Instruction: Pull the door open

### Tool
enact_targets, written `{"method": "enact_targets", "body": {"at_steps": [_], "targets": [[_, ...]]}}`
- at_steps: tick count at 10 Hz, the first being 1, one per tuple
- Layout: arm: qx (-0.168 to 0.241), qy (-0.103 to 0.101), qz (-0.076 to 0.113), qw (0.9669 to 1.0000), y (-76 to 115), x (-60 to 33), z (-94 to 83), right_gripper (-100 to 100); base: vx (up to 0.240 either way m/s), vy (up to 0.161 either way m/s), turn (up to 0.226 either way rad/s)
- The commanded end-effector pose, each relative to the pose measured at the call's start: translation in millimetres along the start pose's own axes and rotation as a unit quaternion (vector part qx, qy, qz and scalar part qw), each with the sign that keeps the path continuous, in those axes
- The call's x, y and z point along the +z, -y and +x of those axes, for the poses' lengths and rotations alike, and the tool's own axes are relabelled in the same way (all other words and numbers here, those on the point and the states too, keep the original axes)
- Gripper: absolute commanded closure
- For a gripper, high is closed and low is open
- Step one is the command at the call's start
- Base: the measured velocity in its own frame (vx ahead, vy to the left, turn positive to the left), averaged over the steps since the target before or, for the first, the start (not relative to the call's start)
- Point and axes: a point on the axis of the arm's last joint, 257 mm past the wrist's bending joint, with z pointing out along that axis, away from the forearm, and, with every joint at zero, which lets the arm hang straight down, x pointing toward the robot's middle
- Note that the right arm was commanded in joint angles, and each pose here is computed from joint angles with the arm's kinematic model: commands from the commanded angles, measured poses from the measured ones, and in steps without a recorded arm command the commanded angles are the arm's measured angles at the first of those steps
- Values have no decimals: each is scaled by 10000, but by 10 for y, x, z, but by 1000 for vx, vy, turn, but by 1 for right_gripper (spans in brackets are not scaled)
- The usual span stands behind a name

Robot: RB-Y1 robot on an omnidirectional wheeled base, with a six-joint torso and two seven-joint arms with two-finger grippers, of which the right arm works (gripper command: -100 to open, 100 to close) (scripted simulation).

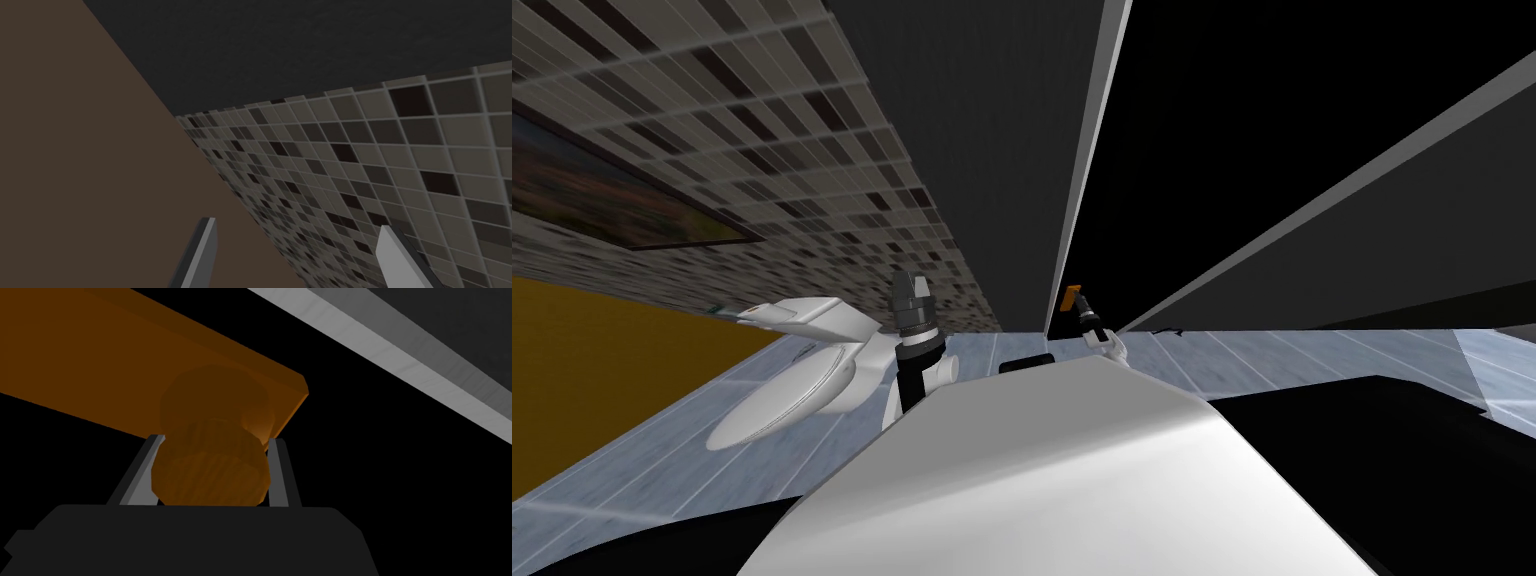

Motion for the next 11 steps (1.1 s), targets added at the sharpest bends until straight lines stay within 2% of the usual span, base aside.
{"method": "enact_targets", "body": {"at_steps": [1,2,3,5,6,7,8,10,11], "targets": [[255,-24,-56,9997,-49,-4,57,100,-31,-12,72],[550,10,-48,9985,-44,-24,37,100,-30,-15,79],[573,10,-48,9983,-44,-24,37,100,-27,-14,42],[1128,79,-35,9936,-33,-65,-1,100,-46,-23,100],[1210,79,-35,9926,-33,-65,-1,100,-43,-27,67],[1496,114,-30,9887,-27,-86,-21,100,-42,-20,82],[1529,114,-31,9882,-27,-86,-21,100,-31,-18,43],[2069,185,-23,9782,-14,-129,-58,100,-44,-28,116],[2163,185,-25,9761,-14,-129,-58,100,-43,-20,36]]}}
